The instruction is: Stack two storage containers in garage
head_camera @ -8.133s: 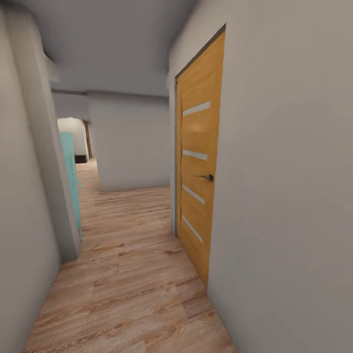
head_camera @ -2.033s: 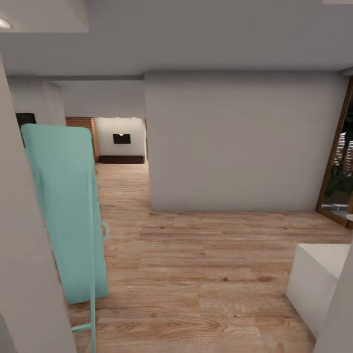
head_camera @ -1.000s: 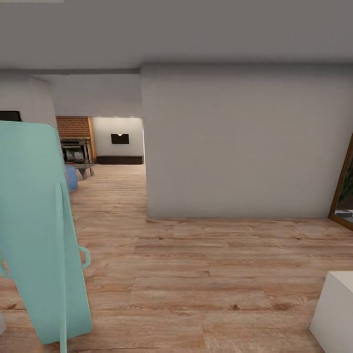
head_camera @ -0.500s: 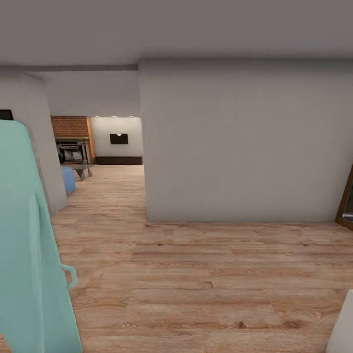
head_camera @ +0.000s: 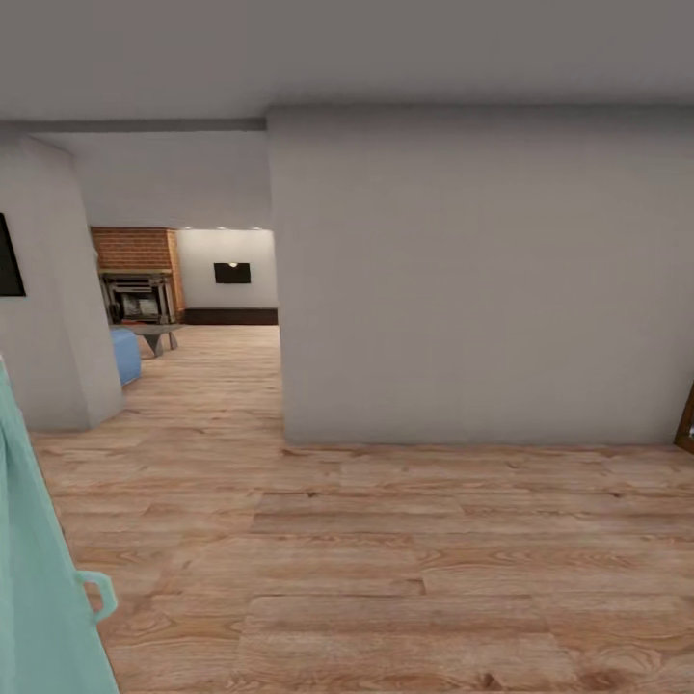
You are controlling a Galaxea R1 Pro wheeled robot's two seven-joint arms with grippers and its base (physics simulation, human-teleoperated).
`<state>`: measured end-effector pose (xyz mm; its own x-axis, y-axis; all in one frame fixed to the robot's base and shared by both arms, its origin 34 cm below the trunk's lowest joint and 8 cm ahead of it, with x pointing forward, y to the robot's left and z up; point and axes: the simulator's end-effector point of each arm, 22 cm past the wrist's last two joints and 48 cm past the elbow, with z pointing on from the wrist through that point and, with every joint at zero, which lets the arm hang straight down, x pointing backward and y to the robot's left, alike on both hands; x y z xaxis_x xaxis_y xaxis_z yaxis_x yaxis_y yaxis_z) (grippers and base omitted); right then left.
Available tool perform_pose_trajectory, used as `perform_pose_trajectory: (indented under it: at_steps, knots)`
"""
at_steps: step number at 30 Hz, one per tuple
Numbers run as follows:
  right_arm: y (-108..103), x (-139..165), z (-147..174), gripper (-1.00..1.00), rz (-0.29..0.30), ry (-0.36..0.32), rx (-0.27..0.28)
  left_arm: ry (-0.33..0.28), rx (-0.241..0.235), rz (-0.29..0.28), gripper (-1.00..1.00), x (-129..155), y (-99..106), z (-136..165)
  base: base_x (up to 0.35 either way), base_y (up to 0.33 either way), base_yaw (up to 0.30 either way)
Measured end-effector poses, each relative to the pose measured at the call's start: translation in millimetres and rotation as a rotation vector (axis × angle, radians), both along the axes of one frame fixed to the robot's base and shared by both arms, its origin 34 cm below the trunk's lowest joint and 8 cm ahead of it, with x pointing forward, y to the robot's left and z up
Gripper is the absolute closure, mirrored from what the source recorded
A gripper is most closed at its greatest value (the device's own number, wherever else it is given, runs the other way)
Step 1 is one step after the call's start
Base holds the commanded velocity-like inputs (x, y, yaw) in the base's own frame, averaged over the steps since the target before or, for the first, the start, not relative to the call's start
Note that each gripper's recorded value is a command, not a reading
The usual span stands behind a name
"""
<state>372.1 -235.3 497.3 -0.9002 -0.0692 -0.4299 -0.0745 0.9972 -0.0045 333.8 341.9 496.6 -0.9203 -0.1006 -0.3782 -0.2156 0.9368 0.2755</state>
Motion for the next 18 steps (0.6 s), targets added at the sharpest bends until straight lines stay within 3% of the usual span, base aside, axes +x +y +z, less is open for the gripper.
perform_pose_trajectory:
  at_steps: [18]
  knots:
    - [1.6,0.0,0.0,-1.00,0.000,0.000,0.002,0.000,0.000,0.000,-1.00,0.1,0.1,0.0,0.341,0.000,0.000]
